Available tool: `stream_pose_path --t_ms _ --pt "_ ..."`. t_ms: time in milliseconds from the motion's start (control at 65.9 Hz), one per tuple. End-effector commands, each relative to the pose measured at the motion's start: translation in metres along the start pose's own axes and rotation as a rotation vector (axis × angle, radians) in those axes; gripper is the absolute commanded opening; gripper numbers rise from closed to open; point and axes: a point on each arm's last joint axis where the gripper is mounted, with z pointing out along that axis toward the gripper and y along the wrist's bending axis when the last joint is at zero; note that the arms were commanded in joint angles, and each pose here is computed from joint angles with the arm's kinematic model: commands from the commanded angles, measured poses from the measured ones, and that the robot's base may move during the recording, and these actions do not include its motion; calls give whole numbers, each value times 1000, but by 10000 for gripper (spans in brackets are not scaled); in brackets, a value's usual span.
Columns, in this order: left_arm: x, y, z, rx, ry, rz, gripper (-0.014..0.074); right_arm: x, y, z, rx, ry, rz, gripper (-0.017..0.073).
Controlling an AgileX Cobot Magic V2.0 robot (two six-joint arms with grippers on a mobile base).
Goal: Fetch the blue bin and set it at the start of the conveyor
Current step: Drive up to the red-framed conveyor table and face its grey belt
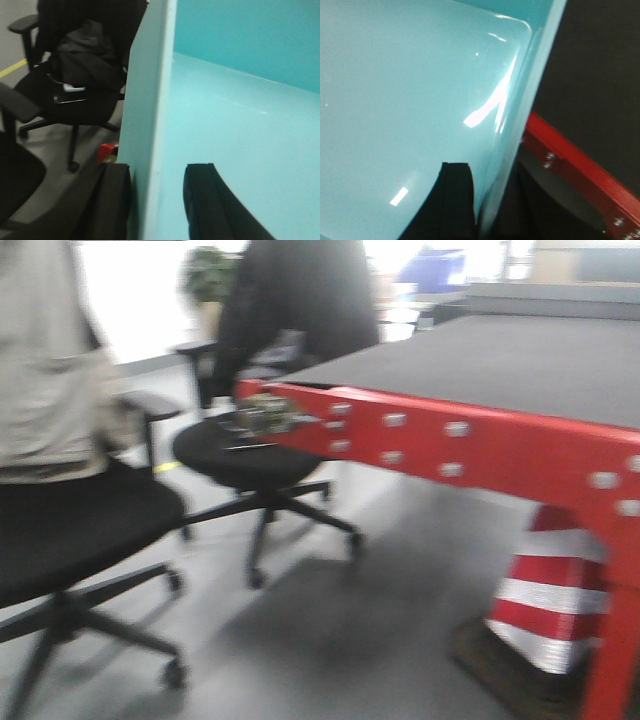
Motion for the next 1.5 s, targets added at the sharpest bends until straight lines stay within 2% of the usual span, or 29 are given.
stream_pose_path --t_ms 0,1488 --pt "-9 2 -11 -16 -62 47 -111 -7 -9 -12 70 -63 -63 -153" --pt "-9 2 -11 -16 -62 47 -111 -7 -9 -12 69 -66 -64 -153"
